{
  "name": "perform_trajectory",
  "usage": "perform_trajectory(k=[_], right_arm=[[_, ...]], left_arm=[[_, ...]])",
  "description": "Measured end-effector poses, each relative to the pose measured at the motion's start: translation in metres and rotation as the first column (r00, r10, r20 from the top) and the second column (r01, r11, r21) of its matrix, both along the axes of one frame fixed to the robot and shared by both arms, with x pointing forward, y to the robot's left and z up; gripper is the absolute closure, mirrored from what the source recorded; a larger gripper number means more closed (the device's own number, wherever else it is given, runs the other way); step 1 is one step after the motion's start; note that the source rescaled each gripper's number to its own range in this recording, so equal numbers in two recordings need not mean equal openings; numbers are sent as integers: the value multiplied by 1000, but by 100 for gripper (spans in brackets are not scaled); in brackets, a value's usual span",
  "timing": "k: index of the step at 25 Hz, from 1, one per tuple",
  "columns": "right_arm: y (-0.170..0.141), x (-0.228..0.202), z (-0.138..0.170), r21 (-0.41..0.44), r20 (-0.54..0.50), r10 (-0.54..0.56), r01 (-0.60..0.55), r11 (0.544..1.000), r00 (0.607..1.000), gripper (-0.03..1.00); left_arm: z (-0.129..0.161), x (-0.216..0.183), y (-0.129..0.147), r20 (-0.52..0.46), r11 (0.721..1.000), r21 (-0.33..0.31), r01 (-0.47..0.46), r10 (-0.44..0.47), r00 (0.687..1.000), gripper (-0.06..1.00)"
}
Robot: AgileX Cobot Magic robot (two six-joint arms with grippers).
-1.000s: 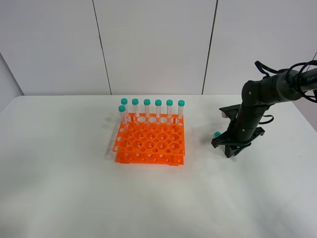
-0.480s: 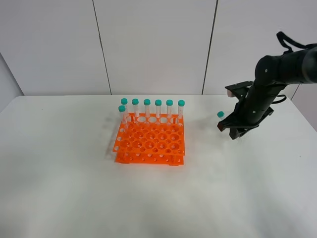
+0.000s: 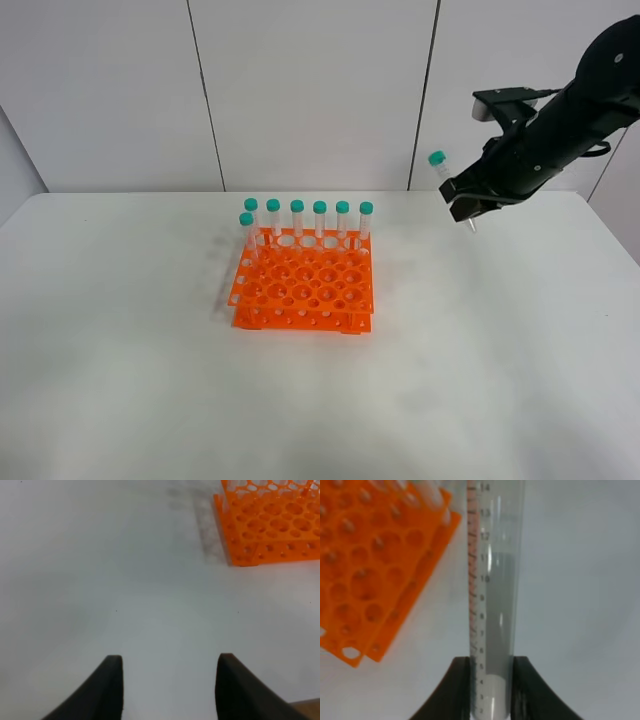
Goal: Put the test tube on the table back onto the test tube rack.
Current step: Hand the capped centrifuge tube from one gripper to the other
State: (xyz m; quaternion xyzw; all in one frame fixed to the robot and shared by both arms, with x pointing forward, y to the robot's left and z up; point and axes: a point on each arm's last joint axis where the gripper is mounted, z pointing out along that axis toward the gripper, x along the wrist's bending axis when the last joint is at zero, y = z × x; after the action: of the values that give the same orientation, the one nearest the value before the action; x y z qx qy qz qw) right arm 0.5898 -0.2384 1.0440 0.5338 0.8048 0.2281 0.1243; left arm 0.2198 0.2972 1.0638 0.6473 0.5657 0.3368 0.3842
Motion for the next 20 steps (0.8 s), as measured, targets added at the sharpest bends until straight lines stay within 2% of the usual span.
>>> perform_trajectory(k=[4, 6, 11, 13, 15, 17, 20], right_arm=[[20, -6, 5, -44, 29, 88, -87, 995, 996, 96], [39, -10, 6, -78, 53, 155, -151, 985, 986, 96], [92, -23, 14, -155, 184, 289, -263, 952, 939, 96], [113, -28, 19, -138, 263, 320, -293, 946, 910, 96], [133, -36, 24, -82, 350, 332, -325, 942, 876, 96], [151, -49, 33, -28, 445, 339, -366, 930, 829, 96], [168, -69, 41, -8, 530, 368, -430, 903, 764, 96]], left_arm=[[0, 0, 0, 0, 1000, 0, 0, 0, 1000, -6], [0, 0, 0, 0, 1000, 0, 0, 0, 1000, -6], [0, 0, 0, 0, 1000, 0, 0, 0, 1000, -6], [0, 0, 0, 0, 1000, 0, 0, 0, 1000, -6], [0, 0, 0, 0, 1000, 0, 0, 0, 1000, -6], [0, 0, 0, 0, 1000, 0, 0, 0, 1000, -6], [0, 0, 0, 0, 1000, 0, 0, 0, 1000, -6]])
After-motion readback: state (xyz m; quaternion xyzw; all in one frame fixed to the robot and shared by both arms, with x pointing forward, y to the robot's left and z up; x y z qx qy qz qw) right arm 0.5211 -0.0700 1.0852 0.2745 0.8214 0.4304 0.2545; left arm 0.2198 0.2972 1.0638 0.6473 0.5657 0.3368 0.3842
